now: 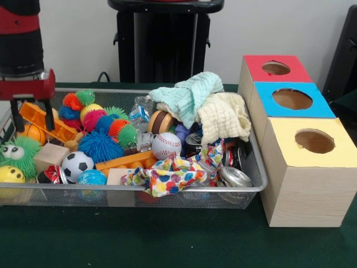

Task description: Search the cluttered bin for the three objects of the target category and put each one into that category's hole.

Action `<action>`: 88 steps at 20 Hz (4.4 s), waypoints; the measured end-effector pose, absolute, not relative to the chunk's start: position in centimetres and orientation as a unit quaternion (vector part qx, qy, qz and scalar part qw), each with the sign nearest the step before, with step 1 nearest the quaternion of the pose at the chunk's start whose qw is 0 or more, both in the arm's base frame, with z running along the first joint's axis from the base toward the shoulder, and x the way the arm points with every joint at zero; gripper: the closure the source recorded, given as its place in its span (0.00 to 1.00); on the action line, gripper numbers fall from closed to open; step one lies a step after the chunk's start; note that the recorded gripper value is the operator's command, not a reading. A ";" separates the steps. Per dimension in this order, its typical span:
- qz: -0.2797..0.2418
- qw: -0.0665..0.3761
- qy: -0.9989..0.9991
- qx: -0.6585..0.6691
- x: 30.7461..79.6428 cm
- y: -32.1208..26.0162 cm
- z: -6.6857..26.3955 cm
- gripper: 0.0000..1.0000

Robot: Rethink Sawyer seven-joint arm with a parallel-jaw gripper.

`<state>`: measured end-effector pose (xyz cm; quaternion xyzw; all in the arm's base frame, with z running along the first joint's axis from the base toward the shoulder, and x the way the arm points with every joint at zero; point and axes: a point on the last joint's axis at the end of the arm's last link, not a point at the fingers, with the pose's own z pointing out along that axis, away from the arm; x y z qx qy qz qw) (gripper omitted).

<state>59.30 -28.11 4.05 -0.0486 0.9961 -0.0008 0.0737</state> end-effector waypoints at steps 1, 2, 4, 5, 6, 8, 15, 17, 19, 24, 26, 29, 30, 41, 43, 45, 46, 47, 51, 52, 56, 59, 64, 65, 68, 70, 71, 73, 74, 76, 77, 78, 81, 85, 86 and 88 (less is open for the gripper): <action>-0.003 0.072 0.996 -0.051 59.1 -28.0 4.7 0.00; -0.007 0.071 0.996 -0.055 58.8 -27.8 5.4 0.00; -0.015 0.069 0.996 -0.063 58.2 -27.5 6.7 0.00; -0.017 0.068 0.995 -0.065 58.0 -27.4 7.1 0.00; -0.020 0.068 0.995 -0.068 57.8 -27.2 7.6 0.00; -0.023 0.065 0.995 -0.073 57.3 -26.8 8.2 0.00; -0.018 0.045 0.994 -0.094 55.7 -24.2 8.0 0.00; -0.015 0.039 0.994 -0.099 55.4 -23.4 7.8 0.00; -0.012 0.032 0.994 -0.107 54.9 -22.5 7.5 0.00; -0.005 0.015 0.991 -0.130 53.4 -20.0 6.8 0.00; -0.004 0.012 0.991 -0.134 53.2 -19.6 6.8 0.00; -0.003 0.004 0.990 -0.143 52.0 -18.5 7.4 0.00; -0.003 0.002 0.990 -0.144 51.7 -18.4 7.5 0.00; 0.003 -0.008 0.989 -0.146 50.2 -17.4 8.2 0.00; 0.006 -0.009 0.989 -0.146 50.2 -17.0 8.2 0.00; 0.006 -0.008 0.989 -0.149 50.5 -16.5 8.4 0.00; 0.006 -0.007 0.989 -0.149 50.6 -16.3 8.4 0.00; 0.005 -0.007 0.988 -0.152 50.8 -16.1 8.6 0.00; 0.002 -0.004 0.987 -0.161 51.2 -15.1 8.8 0.00; 0.003 -0.004 0.986 -0.164 51.3 -14.8 8.7 0.00; 0.009 0.001 0.986 -0.165 51.1 -14.1 7.6 0.00; 0.018 0.008 0.987 -0.160 50.2 -14.2 5.6 0.00; 0.028 0.007 0.987 -0.156 49.1 -14.2 3.5 0.00; 0.033 0.004 0.987 -0.155 48.4 -14.1 2.6 0.00; 0.041 -0.001 0.988 -0.152 47.6 -13.9 1.4 0.00; 0.048 -0.006 0.988 -0.149 47.1 -13.7 0.5 0.00; 0.052 -0.008 0.988 -0.147 46.9 -13.7 0.0 0.00; 0.062 -0.012 0.988 -0.142 46.5 -13.5 -0.9 0.00; 0.065 -0.014 0.988 -0.140 46.4 -13.5 -1.3 0.00; 0.071 -0.016 0.988 -0.135 46.1 -13.5 -1.8 0.00; 0.077 -0.017 0.989 -0.129 45.9 -13.8 -2.2 0.00; 0.080 -0.018 0.989 -0.123 45.7 -14.1 -2.5 0.00; 0.087 -0.016 0.991 -0.099 45.2 -15.8 -3.3 0.00; 0.087 -0.013 0.993 -0.083 45.1 -17.3 -3.7 0.00; 0.086 -0.012 0.993 -0.078 45.1 -17.8 -3.7 0.00; 0.084 -0.010 0.994 -0.072 45.1 -18.5 -3.8 0.00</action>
